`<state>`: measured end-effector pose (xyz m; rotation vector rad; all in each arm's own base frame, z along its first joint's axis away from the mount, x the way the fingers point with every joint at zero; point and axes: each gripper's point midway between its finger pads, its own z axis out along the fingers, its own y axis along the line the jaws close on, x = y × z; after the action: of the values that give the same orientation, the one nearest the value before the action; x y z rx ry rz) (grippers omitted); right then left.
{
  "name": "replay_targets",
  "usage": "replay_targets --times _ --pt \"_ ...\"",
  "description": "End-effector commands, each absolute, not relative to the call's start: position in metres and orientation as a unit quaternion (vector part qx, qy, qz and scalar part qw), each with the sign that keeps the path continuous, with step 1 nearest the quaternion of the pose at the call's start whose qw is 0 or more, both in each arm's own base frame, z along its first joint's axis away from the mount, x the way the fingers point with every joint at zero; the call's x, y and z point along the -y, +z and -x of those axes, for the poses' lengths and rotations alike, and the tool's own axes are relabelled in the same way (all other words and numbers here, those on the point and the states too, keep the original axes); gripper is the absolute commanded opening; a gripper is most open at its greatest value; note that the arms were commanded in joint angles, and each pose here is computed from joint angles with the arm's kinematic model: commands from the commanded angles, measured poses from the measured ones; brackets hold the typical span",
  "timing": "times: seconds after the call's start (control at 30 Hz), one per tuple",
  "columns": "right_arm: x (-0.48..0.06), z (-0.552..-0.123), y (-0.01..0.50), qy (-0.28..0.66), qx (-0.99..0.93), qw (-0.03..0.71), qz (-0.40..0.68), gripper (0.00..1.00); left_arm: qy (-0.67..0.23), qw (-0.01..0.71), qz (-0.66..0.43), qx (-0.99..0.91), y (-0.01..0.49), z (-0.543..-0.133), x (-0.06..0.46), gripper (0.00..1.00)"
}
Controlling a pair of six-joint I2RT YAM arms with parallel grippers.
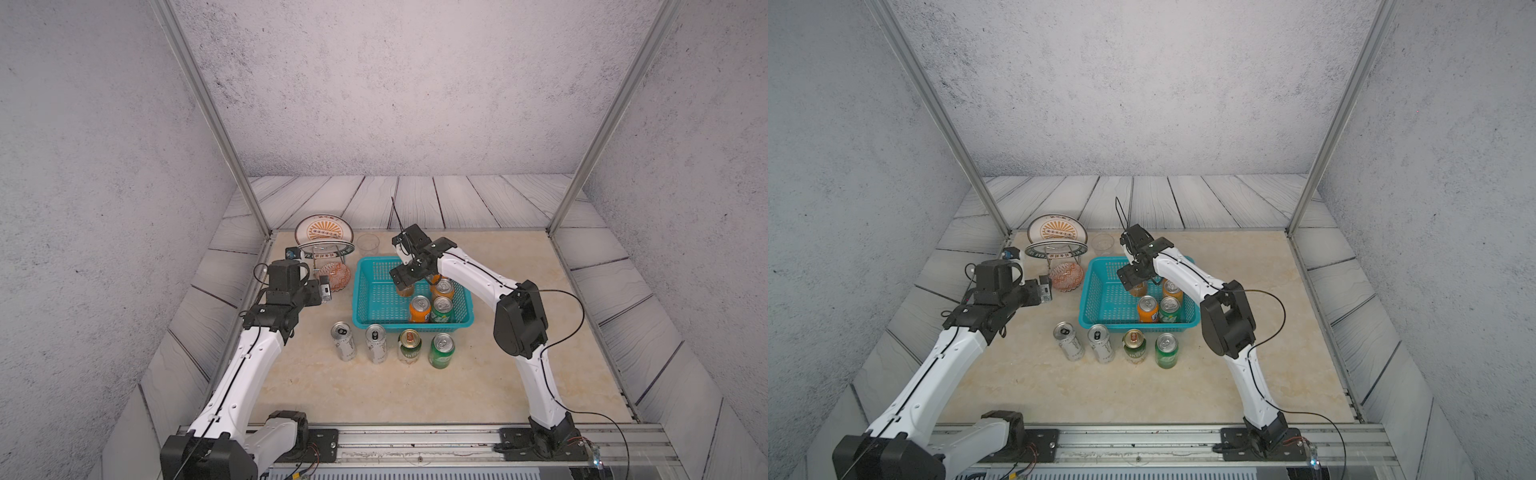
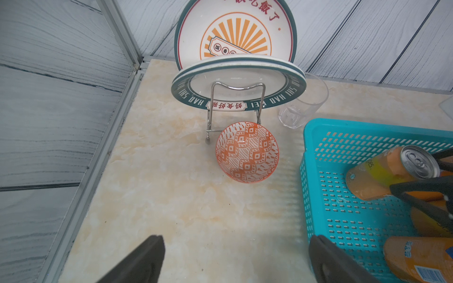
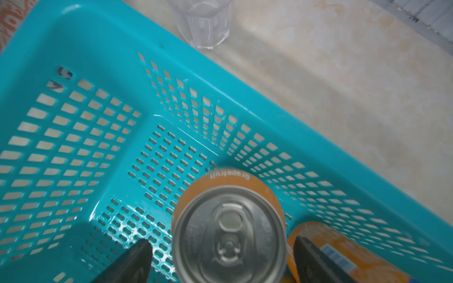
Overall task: Take out the drinks from the basket
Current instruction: Pick up the drink from the basket.
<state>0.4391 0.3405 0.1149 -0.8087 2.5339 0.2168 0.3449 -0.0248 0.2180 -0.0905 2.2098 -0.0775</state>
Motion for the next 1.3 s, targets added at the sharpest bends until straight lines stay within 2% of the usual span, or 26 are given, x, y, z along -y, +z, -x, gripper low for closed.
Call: replay_targets --times 0.0,0.4,0.7,0.8,1.27 --pt "-0.34 -0.44 0.096 0.077 -0.929 0.208 0.296 0.92 -0.029 0.446 0.042 -0.893 0.22 -0.346 0.021 0.99" --pt "-0.339 -0.453 0.087 0.061 -0.929 0.213 0.296 0.82 -0.03 0.445 0.042 -0.894 0.219 -0.347 0.021 0.99" --pt "-0.34 -0.456 0.095 0.059 -0.927 0.223 0.296 0.68 -0.031 0.447 0.043 -0.893 0.221 -0.347 0.021 0.99" --pt "-0.34 -0.456 0.108 0.064 -0.925 0.233 0.294 0.63 -0.031 0.447 0.043 -0.893 0.221 -0.346 0.021 0.99" --pt "-0.336 -0.443 0.187 0.096 -0.908 0.29 0.288 0.6 -0.033 0.45 0.043 -0.891 0.223 -0.346 0.021 0.99"
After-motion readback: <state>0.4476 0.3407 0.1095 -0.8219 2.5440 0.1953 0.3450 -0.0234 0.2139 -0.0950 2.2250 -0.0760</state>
